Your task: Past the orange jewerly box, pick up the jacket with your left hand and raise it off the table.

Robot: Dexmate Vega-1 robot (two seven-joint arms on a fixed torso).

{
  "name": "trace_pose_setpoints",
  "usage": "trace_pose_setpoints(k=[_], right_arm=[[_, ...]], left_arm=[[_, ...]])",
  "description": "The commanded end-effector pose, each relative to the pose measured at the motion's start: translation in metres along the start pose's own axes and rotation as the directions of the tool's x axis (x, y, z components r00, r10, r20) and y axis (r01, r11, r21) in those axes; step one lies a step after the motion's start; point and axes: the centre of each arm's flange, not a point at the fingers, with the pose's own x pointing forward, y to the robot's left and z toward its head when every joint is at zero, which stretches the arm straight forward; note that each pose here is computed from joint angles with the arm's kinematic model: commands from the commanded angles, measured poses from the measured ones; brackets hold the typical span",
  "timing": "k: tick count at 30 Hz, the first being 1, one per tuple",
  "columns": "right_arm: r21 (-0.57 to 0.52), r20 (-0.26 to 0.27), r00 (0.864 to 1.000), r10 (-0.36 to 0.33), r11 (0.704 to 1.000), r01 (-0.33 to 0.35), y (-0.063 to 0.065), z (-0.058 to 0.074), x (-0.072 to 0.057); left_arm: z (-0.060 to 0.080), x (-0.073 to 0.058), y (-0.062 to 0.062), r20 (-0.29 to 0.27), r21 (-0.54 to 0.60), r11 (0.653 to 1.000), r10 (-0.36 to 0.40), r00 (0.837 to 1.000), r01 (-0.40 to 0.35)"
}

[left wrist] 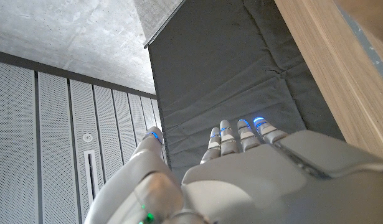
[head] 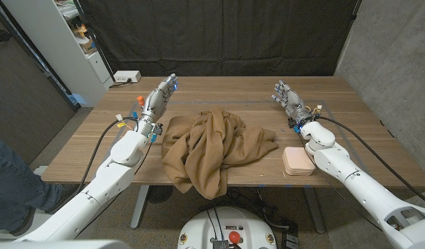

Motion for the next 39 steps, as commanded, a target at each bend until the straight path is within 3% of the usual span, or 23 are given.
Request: trace_pose_setpoints(k=[1,13,25,39], right_arm=[[0.001,0.004,1.000,-0.006,1.000,0.006,-0.006,0.002,0.003],[-0.002,0.020,1.000,0.000,1.000,0.000,-0.007,0.007,0.006],[0.007,0.015,1.000,-0.020,1.000,0.020,-0.014,0.003,-0.004],[-0.007,0.026,1.000,-0.013,1.000,0.013,-0.016,0.009,-0.005]], left_arm=[[0.011,-0.004,-0.005,0.028,0.019,1.000,-0.013,1.000,0.012],[0.028,-0.010,-0.014,0.076,0.045,0.998,-0.038,0.996,0.034],[0.039,-0.018,-0.026,0.116,0.057,0.997,-0.067,0.991,0.061],[0.043,-0.026,-0.030,0.113,0.080,0.994,-0.078,0.991,0.069]])
